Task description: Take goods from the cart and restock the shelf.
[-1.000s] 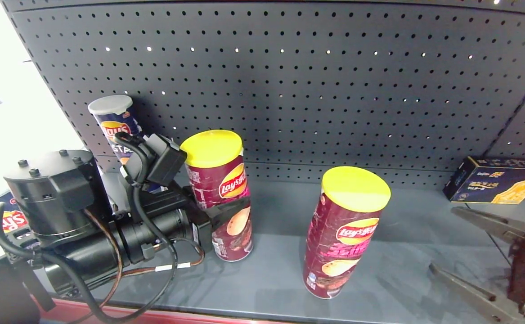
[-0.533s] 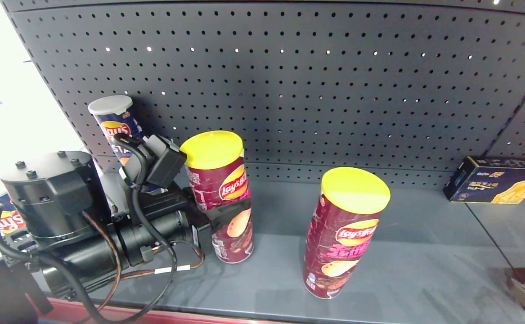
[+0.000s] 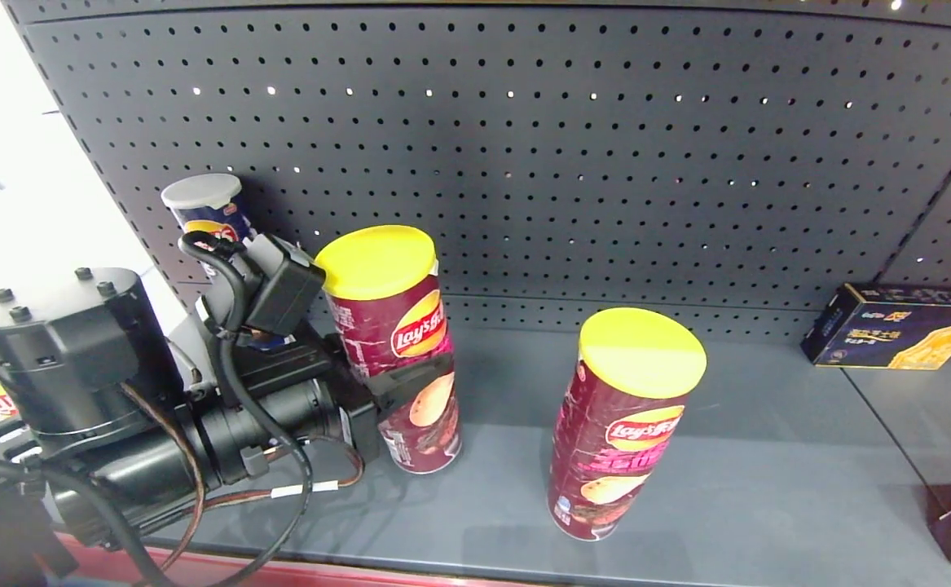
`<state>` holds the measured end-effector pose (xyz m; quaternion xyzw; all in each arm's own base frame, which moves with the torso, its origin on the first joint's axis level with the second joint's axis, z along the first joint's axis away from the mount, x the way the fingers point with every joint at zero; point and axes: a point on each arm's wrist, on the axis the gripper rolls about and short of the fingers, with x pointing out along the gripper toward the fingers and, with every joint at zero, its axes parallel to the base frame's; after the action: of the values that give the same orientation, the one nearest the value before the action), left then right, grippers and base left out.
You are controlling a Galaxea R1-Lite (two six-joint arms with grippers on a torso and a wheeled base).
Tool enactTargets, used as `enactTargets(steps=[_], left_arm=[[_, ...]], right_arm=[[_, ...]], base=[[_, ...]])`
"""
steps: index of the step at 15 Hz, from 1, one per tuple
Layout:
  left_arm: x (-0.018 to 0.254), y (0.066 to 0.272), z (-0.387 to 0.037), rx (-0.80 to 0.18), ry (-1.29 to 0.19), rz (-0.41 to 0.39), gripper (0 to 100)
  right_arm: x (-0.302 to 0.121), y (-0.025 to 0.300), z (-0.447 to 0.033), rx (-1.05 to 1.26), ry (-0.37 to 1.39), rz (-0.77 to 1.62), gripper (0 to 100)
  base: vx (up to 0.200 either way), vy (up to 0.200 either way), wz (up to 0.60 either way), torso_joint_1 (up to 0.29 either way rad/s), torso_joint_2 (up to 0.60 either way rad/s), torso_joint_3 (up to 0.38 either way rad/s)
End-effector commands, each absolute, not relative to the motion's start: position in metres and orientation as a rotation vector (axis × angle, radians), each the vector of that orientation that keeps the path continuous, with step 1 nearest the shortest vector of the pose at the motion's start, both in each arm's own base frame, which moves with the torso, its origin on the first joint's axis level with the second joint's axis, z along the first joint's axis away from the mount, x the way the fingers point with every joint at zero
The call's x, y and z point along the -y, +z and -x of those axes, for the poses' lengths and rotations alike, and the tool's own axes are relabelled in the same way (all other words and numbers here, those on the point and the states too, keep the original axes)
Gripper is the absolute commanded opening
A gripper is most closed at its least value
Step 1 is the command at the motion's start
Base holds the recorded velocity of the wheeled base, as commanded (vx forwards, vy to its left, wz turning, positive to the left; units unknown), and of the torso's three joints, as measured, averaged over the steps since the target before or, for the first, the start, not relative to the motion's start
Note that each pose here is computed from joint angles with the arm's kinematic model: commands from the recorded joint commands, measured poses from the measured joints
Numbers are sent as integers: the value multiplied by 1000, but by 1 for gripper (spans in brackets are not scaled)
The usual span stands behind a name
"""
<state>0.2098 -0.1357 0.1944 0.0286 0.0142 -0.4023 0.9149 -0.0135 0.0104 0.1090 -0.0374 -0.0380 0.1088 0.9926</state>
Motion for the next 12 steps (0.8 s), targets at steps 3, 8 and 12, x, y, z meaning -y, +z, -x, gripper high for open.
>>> enactTargets(steps=[3,8,12], left_arm=[[129,194,-196,-24,-835,-58,0],[131,207,-194,24,-860,-52,0],[134,207,-192,24,-876,-52,0]], right_arm=[[-5,87,15,0,-71,126,100],[-3,84,15,-31,-158,78,100],[-3,83,15,-36,-154,-12,100]], base=[[0,0,0,0,0,0],[0,0,0,0,0,0],[0,0,0,0,0,0]])
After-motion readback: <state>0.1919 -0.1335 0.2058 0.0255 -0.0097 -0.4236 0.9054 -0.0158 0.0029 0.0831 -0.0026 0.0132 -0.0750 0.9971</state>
